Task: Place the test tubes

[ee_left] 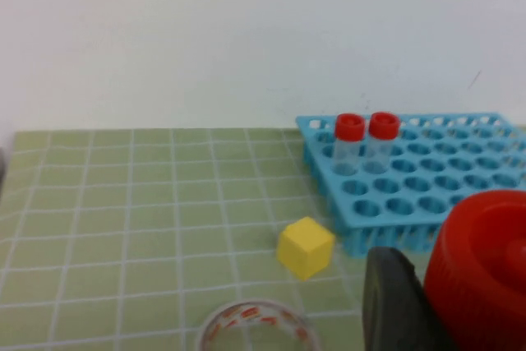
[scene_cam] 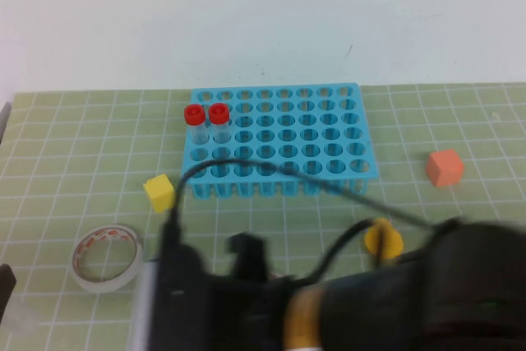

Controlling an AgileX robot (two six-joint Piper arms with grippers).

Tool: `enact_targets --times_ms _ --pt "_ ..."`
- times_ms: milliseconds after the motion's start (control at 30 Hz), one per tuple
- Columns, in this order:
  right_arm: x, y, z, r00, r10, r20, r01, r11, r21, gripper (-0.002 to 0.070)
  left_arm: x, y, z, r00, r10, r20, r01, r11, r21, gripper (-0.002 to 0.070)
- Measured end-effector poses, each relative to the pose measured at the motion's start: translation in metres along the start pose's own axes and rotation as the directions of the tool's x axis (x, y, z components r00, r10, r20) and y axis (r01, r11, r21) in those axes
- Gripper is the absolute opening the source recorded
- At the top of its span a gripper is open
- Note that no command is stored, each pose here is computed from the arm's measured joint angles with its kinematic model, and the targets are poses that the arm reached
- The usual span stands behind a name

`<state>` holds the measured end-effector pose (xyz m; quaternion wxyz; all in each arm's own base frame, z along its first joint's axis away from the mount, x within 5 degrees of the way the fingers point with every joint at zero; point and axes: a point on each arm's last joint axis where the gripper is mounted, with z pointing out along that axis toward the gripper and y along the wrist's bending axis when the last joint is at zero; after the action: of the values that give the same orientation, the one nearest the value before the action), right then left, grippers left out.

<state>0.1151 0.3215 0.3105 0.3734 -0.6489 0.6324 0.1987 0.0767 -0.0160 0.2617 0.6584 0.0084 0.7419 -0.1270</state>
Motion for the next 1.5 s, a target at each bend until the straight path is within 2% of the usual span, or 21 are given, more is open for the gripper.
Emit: enact_targets --times_ms 67,200,433,633,767,900,1033,1233,1500 --pt "0.001 -0.001 -0.023 0.999 -0.033 -0.041 0.033 0.999 0.01 0.0077 -0.006 -0.002 0.0 0.999 -0.039 -0.007 0.039 0.999 0.009 0.023" --pt "0.006 -0.005 -0.061 0.994 -0.015 -0.112 0.024 0.997 0.077 0.0019 -0.026 -0.007 0.005 0.993 -0.119 -0.006 0.119 0.993 0.027 0.023" --pt "0.028 -0.011 -0.115 0.984 0.063 -0.166 -0.02 0.968 0.249 0.0008 -0.036 -0.009 0.032 0.981 -0.166 -0.104 0.167 0.986 0.001 0.023" --pt "0.086 -0.002 -0.152 0.967 0.234 -0.098 -0.17 0.885 0.433 0.0008 -0.039 -0.007 0.06 0.976 -0.167 -0.139 0.163 0.986 -0.034 0.023" --pt "0.126 0.011 -0.176 0.946 0.323 0.0 -0.285 0.834 0.472 0.0007 -0.043 -0.005 0.081 0.98 -0.142 -0.139 0.136 0.989 -0.052 0.023" --pt "0.152 0.022 -0.197 0.929 0.36 0.092 -0.358 0.803 0.477 0.0006 -0.048 -0.005 0.103 0.983 -0.106 -0.15 0.098 0.993 -0.061 0.023" --pt "0.178 0.029 -0.217 0.909 0.405 0.102 -0.397 0.761 0.513 0.0006 -0.059 -0.016 0.129 0.992 -0.057 -0.115 0.056 0.998 -0.011 0.023" --pt "0.202 0.035 -0.238 0.877 0.463 0.13 -0.454 0.708 0.541 0.0006 -0.075 -0.049 0.164 0.995 -0.025 0.101 0.013 0.993 0.12 0.023" --pt "0.208 0.039 -0.243 0.864 0.482 0.149 -0.481 0.7 0.527 0.0005 -0.039 -0.079 0.221 0.976 -0.118 0.183 0.06 0.954 0.293 0.023"
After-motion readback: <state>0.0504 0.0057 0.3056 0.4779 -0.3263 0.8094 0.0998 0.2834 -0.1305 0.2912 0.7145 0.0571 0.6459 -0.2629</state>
